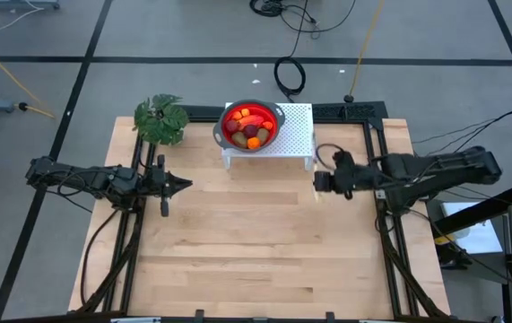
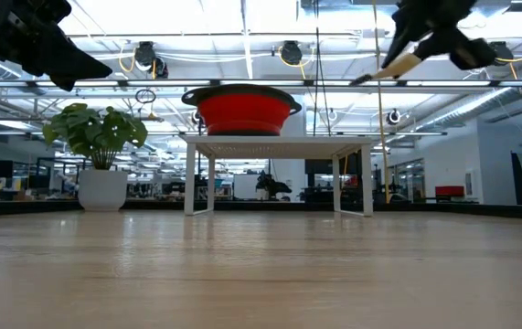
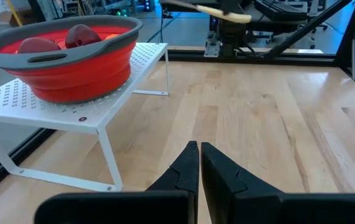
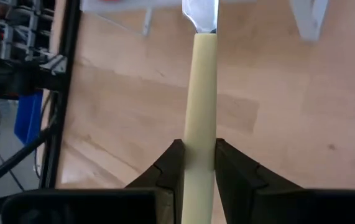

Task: Pick & Place Fruit
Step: Put the yellow knife on the shelf

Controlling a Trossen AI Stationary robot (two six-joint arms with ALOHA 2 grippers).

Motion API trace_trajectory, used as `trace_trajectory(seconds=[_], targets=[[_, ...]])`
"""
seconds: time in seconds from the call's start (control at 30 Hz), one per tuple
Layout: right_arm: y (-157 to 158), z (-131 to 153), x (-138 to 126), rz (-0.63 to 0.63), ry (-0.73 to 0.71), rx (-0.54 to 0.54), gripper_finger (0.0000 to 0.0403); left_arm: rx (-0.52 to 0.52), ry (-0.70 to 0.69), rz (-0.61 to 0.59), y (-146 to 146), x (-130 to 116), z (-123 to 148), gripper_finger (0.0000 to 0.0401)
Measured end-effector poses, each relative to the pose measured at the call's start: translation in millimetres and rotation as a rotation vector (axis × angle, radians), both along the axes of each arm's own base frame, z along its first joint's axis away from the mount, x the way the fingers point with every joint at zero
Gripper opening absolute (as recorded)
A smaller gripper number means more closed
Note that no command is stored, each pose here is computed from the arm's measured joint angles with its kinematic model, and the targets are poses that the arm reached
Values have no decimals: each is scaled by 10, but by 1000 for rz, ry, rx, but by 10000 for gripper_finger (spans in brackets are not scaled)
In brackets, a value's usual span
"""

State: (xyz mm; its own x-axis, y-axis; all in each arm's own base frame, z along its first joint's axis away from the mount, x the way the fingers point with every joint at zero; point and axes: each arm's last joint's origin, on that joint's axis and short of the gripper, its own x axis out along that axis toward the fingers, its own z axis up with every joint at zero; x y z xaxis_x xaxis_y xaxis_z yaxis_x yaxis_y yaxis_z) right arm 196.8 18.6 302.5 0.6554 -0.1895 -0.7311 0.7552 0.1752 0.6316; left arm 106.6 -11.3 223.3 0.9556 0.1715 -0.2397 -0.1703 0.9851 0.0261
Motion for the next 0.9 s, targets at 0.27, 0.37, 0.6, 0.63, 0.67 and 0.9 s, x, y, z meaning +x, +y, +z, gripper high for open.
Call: trace_trajectory(seconds=[0.27, 0.37, 0.6, 0.63, 0.67, 0.9], targets=[[-375, 261, 64, 23, -16, -76, 59, -20, -4, 5, 0, 0, 0, 19], [-499, 331, 91, 18, -12, -77, 59, -38, -7, 9, 0, 0, 0, 19], [-775, 391, 232, 25, 50, -69, 59, -39, -6, 9, 0, 0, -1, 19], [-816, 393, 267, 29, 52, -68, 59, -39, -7, 10, 0, 0, 0, 19], [-856, 391, 302, 29, 61, -69, 59, -39, -7, 10, 0, 0, 0, 19], [-1127, 297, 478, 13, 98, 5, 59, -29, -5, 7, 0, 0, 0, 19]])
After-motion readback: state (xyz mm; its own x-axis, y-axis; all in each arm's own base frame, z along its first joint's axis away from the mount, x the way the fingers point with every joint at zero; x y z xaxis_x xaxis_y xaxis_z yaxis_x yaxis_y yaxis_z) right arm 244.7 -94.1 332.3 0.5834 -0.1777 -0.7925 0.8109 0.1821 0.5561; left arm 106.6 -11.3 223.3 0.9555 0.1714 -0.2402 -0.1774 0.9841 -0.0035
